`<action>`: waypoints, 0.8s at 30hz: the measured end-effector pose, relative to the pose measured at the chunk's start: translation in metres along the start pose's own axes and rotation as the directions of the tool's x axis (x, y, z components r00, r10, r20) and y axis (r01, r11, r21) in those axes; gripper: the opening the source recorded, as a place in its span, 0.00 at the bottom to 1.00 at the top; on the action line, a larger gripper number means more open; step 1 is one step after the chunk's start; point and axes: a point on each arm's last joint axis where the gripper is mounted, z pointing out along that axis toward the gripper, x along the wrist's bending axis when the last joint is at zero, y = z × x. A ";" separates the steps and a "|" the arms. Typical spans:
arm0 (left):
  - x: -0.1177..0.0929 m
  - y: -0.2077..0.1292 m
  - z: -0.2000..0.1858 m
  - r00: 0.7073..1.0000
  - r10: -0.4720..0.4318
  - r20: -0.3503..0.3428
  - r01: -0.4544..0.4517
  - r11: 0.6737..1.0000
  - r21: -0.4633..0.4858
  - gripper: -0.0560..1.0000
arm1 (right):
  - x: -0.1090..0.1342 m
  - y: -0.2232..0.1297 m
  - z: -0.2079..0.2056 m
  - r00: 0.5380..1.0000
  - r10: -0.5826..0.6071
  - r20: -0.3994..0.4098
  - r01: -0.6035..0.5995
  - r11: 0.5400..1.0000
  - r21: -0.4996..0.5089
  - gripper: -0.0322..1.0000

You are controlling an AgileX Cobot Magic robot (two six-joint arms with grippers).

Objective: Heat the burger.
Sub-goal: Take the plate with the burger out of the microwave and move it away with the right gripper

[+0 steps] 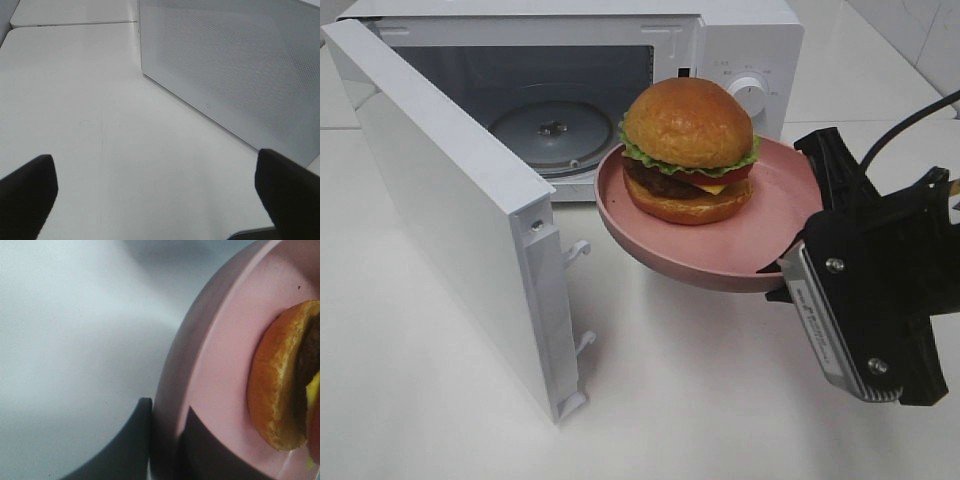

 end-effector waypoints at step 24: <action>0.000 0.000 0.000 1.000 0.000 0.000 0.000 1.000 0.000 0.99 | 0.041 -0.016 -0.058 0.994 0.110 0.025 -0.112 0.985 0.134 0.13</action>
